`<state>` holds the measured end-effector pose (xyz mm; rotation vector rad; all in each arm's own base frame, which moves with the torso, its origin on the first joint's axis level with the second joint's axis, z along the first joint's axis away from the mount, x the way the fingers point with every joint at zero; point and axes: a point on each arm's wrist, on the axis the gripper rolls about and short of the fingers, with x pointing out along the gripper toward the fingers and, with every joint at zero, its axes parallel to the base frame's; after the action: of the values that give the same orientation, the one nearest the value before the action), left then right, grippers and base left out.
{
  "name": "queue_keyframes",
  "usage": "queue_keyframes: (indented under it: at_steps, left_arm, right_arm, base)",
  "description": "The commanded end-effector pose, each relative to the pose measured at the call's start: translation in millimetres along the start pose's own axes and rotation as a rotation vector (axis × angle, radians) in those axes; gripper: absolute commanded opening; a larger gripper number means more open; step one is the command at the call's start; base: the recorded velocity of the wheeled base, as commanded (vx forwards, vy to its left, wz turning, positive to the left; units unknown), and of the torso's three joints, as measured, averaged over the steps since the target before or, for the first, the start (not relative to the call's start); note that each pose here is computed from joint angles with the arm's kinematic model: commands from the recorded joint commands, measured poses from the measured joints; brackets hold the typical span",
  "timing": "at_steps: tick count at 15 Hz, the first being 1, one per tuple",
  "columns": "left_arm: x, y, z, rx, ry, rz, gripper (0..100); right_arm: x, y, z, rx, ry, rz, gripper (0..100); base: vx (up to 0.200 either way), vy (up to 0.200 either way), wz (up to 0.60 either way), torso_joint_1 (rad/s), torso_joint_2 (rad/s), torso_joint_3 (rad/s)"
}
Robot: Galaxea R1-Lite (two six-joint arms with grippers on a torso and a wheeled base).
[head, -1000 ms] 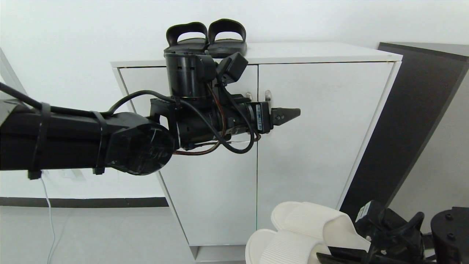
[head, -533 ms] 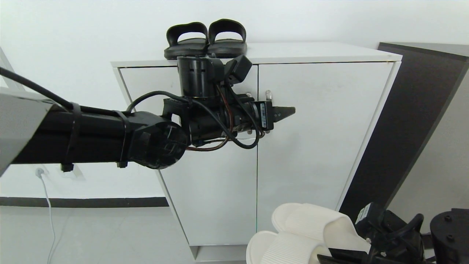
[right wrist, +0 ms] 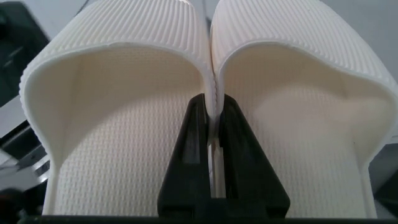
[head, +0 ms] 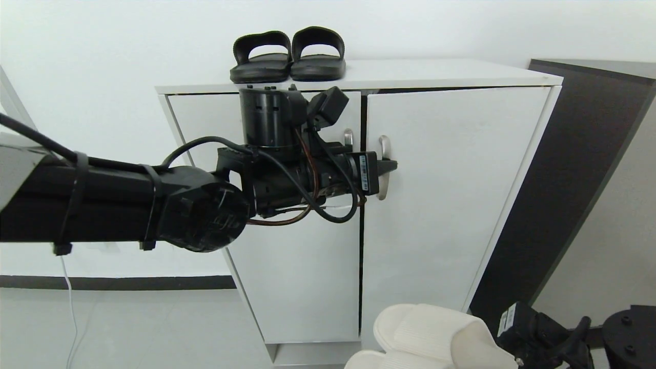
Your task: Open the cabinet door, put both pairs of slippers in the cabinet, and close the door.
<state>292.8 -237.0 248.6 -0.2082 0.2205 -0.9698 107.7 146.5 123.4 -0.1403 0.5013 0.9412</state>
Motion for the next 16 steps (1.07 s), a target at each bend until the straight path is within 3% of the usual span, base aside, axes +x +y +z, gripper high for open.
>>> queue_keyframes:
  at_steps: [1,4,5,9,12,13,16]
  left_arm:
    - [-18.0,-9.0,3.2,0.002,-0.010,-0.016,0]
    - [-32.0,-18.3,-0.9,0.014,-0.022,-0.026,0]
    - [-40.8,-27.9,-3.3,0.017,-0.030,-0.034,0]
    - [-64.4,-40.0,3.1,-0.012,-0.054,-0.044,0]
    - [-63.7,-20.7,9.7,-0.081,-0.075,0.003,0]
    - [-59.4,-19.1,9.6,-0.106,-0.075,0.002,0]
    - [-37.2,-5.4,9.7,-0.120,-0.074,0.018,0]
  right_arm:
    - [-4.8,3.3,0.1,-0.008,-0.015,0.030,0]
    - [-7.4,4.9,-1.5,-0.012,-0.014,0.051,0]
    - [-7.5,6.1,-2.2,-0.015,-0.010,0.058,0]
    - [-7.4,7.8,-2.2,-0.016,-0.011,0.067,0]
    - [-8.0,8.9,-1.4,-0.019,-0.016,0.070,0]
    - [-8.0,8.9,-1.4,-0.019,-0.016,0.070,0]
    - [-10.4,14.2,-1.8,-0.035,-0.019,0.096,0]
  base:
    - [0.000,0.000,0.00,0.000,0.00,0.000]
    - [0.000,0.000,0.00,0.000,0.00,0.000]
    - [0.000,0.000,0.00,0.000,0.00,0.000]
    - [0.000,0.000,0.00,0.000,0.00,0.000]
    - [0.000,0.000,0.00,0.000,0.00,0.000]
    - [0.000,0.000,0.00,0.000,0.00,0.000]
    - [0.000,0.000,0.00,0.000,0.00,0.000]
